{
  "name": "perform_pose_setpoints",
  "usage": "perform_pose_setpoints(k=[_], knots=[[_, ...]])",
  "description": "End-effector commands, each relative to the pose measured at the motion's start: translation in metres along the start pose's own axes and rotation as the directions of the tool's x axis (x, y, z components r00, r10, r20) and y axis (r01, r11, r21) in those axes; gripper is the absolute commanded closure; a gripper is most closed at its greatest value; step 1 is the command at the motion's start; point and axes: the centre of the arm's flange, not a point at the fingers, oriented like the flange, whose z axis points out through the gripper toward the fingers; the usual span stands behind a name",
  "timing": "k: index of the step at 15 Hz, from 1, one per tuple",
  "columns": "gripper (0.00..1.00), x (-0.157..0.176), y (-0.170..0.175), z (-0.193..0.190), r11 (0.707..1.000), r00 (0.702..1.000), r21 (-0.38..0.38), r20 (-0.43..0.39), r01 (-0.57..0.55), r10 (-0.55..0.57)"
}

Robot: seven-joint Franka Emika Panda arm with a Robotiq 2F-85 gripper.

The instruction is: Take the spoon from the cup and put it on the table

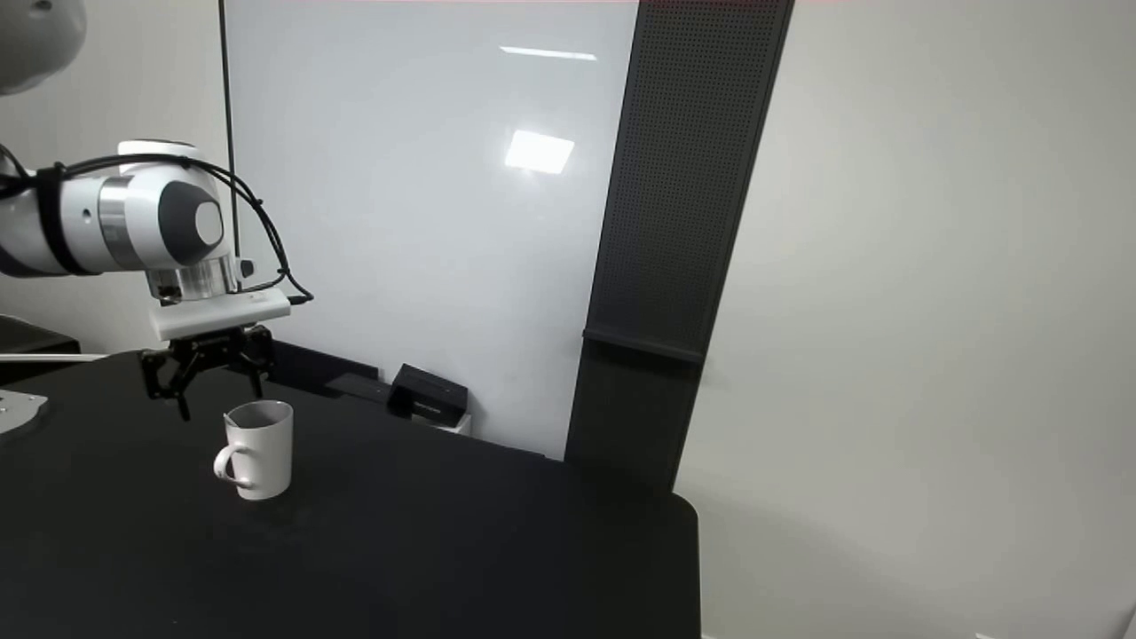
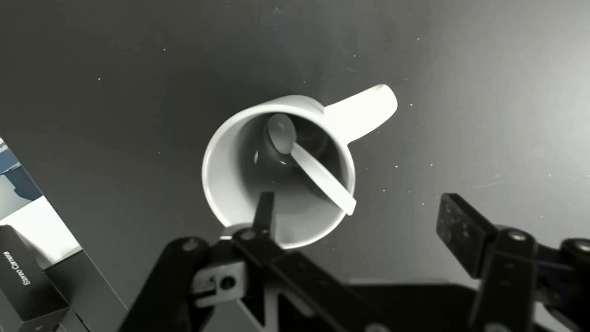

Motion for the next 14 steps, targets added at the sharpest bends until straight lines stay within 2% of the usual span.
perform_pose_setpoints(k=[1,9,11,14], knots=[[0.40,0.000,-0.001,0.002,0.999,1.000,-0.023,0.002,-0.025,0.025],[0.97,-0.001,-0.001,0.004,0.999,0.999,-0.019,0.004,-0.035,0.035],[1.00,-0.001,0.002,0.003,0.999,0.999,-0.021,0.004,-0.042,0.042],[1.00,-0.002,0.011,-0.004,0.996,0.997,-0.031,-0.017,-0.078,0.078]])
